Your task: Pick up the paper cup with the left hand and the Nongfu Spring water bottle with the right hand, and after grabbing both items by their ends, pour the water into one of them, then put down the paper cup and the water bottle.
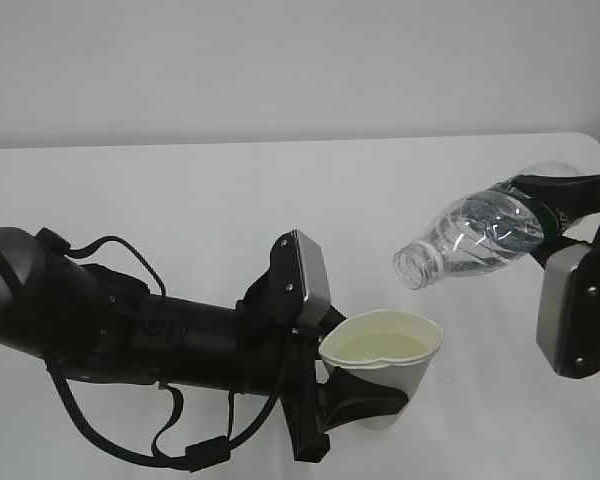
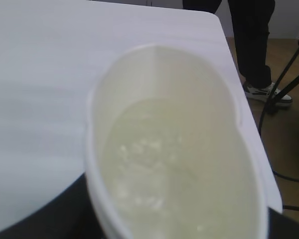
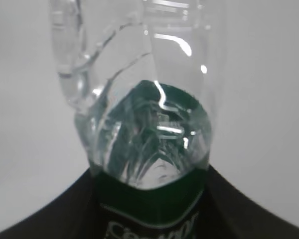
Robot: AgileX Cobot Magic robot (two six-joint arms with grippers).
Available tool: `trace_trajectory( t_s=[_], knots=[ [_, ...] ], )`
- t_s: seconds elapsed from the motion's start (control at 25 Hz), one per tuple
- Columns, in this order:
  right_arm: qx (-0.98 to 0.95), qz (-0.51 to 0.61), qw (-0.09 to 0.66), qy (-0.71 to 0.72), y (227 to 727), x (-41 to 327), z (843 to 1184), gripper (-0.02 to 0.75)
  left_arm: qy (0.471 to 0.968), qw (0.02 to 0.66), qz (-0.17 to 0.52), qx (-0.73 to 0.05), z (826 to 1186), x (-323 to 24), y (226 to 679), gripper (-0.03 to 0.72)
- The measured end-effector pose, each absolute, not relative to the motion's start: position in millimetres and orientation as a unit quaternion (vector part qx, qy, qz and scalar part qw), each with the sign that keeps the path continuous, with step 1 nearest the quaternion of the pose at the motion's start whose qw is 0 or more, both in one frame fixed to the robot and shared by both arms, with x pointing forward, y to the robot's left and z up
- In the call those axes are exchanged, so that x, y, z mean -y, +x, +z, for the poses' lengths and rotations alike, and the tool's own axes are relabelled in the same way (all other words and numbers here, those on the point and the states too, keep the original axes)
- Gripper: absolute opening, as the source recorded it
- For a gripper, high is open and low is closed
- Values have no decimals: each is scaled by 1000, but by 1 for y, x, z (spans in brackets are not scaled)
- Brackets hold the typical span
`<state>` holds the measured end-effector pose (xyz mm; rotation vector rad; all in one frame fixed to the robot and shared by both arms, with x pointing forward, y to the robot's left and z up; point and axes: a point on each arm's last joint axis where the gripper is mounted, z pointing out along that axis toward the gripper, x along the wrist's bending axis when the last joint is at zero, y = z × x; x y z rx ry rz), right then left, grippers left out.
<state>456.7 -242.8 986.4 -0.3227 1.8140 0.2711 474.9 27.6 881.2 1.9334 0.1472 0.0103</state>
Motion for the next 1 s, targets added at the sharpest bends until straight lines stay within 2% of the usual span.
trace_trajectory(
  t_s=[1.0],
  knots=[
    [-776,269,570,37,457,240,991,352,815,572,16,-86,883,-28,479,382]
  ],
)
